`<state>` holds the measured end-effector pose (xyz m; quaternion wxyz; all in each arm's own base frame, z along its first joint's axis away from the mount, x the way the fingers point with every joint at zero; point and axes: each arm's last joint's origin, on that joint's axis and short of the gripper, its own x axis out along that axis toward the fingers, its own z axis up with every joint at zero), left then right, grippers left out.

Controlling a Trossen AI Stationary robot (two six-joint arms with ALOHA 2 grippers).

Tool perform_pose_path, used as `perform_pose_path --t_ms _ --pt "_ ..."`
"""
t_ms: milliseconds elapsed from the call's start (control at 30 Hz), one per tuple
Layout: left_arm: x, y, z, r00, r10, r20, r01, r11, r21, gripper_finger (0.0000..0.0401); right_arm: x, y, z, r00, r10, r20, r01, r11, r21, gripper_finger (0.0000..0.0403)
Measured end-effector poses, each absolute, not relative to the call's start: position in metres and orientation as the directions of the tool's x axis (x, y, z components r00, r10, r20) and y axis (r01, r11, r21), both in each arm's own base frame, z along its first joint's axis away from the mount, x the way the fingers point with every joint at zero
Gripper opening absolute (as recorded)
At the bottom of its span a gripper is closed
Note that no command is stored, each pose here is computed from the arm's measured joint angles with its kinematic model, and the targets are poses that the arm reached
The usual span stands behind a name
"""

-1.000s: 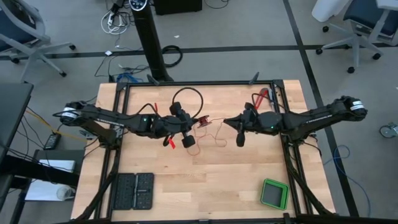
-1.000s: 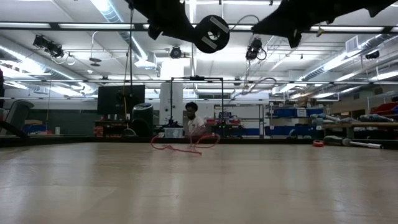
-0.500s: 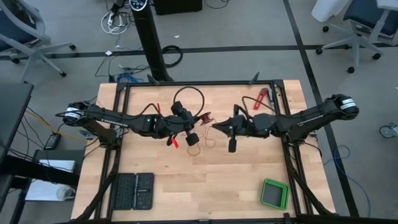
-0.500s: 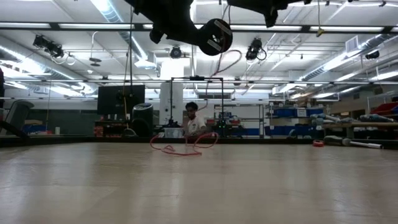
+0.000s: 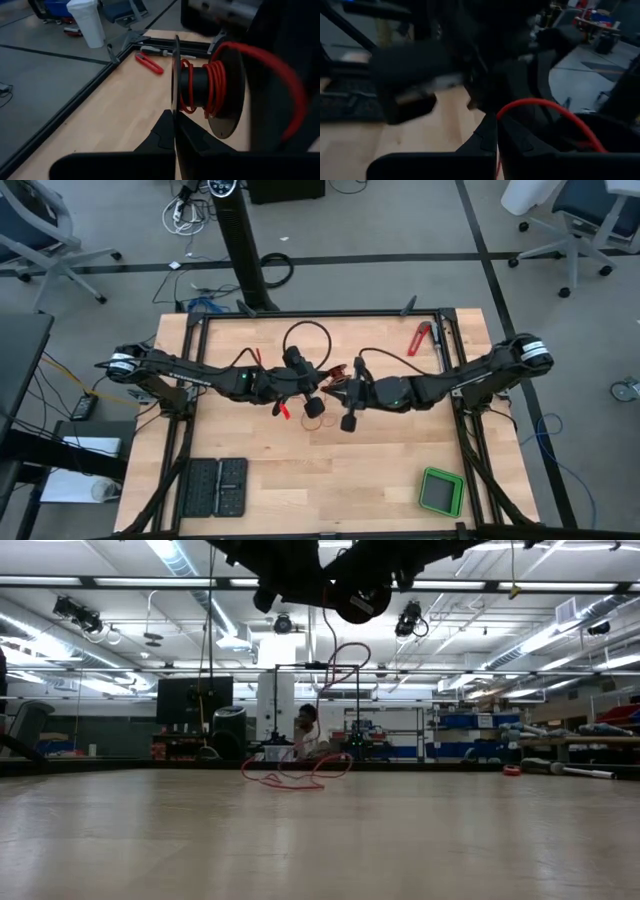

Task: Coil cords
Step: Coil the red wire onto the black spool

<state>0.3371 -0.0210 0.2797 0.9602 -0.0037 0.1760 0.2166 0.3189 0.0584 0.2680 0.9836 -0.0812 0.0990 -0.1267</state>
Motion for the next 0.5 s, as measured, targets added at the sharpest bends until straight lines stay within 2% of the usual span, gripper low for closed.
perform_pose_path --t_ms 333,500 --pt "0.340 -0.022 0.286 0.870 0.406 -0.278 -0.432 0.901 -0.033 0.0001 0.319 0.059 0.260 0.900 -0.385 -0.207 0.322 0.904 -0.282 0.0003" --pt "0.340 -0.023 0.287 0.880 0.385 -0.277 -0.414 0.909 -0.055 0.0001 0.316 0.068 0.256 0.900 -0.367 -0.236 0.281 0.901 -0.331 0.0029"
